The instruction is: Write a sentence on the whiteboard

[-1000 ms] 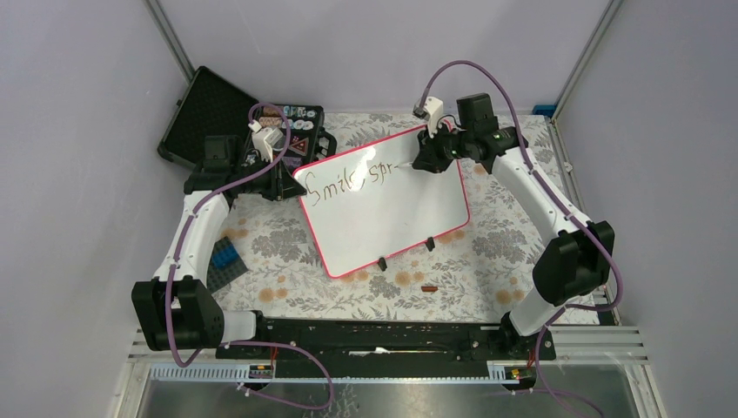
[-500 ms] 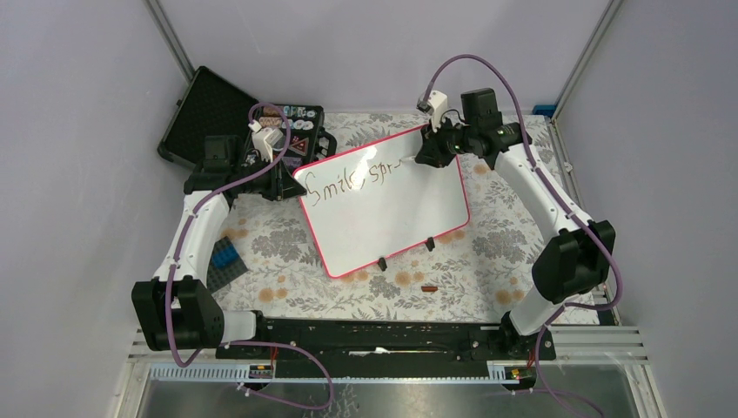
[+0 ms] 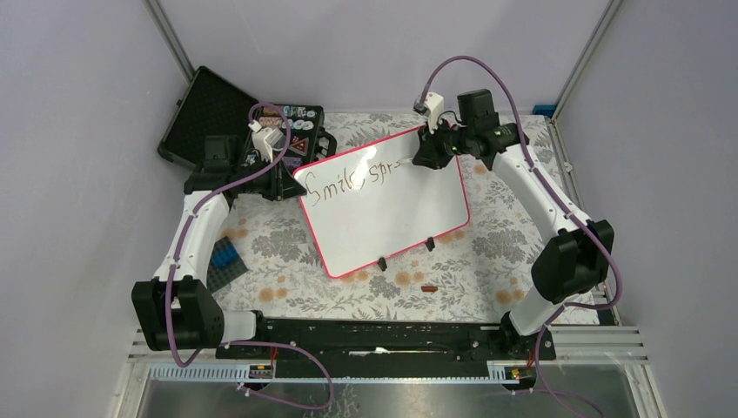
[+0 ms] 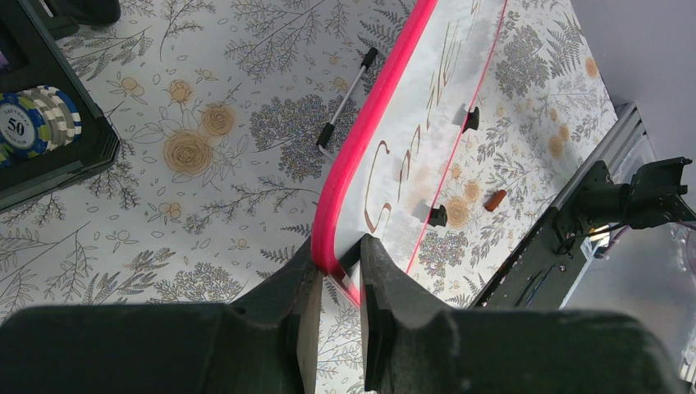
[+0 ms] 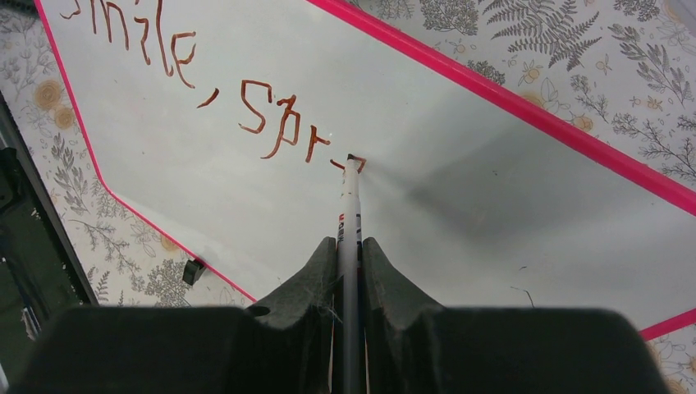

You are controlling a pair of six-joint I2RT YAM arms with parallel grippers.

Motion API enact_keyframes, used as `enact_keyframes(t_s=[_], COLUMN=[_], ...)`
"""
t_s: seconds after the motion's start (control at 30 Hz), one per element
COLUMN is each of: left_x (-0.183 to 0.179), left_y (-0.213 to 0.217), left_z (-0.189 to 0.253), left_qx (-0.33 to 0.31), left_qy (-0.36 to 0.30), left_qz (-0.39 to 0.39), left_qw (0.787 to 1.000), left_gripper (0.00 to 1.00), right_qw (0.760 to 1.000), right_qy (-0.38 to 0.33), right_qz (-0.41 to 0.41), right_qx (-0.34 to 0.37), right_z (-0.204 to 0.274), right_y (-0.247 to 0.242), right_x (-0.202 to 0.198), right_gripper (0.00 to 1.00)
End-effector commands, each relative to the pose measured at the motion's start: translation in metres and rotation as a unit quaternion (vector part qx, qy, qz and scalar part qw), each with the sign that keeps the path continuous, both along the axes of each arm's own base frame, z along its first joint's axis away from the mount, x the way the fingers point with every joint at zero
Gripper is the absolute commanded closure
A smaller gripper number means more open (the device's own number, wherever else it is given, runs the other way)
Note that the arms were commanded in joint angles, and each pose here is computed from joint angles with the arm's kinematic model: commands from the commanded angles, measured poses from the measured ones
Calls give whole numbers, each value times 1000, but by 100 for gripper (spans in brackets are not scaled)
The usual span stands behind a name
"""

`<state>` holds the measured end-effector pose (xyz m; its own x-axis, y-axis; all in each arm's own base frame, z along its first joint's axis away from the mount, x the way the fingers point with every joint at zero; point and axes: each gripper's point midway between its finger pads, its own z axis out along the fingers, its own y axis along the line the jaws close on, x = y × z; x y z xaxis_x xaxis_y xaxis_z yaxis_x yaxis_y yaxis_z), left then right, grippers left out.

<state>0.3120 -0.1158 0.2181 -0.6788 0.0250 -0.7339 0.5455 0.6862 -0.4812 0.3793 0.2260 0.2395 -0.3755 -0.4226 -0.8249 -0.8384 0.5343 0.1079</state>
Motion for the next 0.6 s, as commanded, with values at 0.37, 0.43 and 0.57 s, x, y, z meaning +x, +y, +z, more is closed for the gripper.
enact_keyframes(t_s=[0.37,0.43,0.57], left_x=[14,14,14], left_y=[7,8,7], left_z=[7,7,6], left_qx=[39,39,39], left_qy=[-57,-57,-57], left_qz=[5,5,5], left_qw=[998,998,998], left_gripper=[100,100,100], right_qw=[1000,1000,1000], right_qy=[8,8,7], right_qz=[13,12,9], right_qx=[-6,-7,-11], right_z=[-13,-15,-16], right_y=[6,5,3], right_x=[-11,-12,-13], right_gripper=[100,100,100])
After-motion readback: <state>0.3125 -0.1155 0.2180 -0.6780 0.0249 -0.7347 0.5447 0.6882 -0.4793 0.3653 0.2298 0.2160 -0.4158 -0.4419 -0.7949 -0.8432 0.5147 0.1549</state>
